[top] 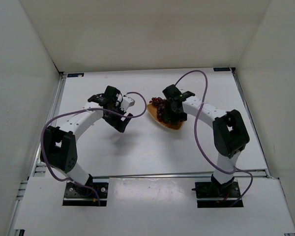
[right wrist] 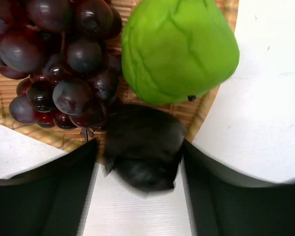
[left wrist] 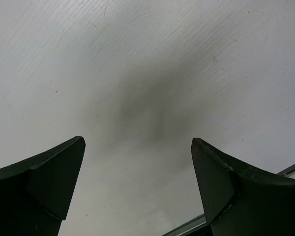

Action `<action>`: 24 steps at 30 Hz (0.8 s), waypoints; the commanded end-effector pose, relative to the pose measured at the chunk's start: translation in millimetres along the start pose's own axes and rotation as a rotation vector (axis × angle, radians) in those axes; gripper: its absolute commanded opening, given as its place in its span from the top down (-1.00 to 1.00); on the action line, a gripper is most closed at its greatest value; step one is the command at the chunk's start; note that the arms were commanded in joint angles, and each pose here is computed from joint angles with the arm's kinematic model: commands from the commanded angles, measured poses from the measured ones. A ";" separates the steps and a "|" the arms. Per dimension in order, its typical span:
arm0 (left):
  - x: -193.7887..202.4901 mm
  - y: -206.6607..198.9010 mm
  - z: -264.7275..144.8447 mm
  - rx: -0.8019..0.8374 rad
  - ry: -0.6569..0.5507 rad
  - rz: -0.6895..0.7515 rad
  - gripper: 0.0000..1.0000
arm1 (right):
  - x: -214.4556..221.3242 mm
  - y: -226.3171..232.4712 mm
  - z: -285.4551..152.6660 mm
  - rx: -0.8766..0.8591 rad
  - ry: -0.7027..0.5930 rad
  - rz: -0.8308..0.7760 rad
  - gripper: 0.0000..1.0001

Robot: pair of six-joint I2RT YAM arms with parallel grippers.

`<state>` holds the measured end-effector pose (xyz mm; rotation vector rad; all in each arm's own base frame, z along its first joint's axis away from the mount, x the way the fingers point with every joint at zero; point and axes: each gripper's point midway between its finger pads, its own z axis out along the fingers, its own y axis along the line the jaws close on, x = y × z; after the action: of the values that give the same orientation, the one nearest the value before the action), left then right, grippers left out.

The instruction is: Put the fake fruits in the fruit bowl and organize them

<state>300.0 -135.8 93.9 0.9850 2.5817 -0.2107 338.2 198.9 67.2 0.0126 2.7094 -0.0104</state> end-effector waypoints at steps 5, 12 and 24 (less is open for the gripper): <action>-11.7 7.2 -22.6 -0.073 -0.078 0.004 -1.00 | 0.8 -4.7 -35.6 0.011 -0.029 0.018 -1.00; -14.6 65.7 -87.8 -0.500 -0.225 -0.068 -1.00 | -8.6 -42.6 -127.5 -0.006 -0.204 0.134 -1.00; 138.2 120.3 -97.4 -0.854 -0.002 -0.293 -1.00 | 77.0 -194.2 -111.3 0.089 -0.053 0.447 -1.00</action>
<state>268.0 43.1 121.0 0.4064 2.4392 0.6753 230.9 6.8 131.1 0.6454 2.5924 -0.1063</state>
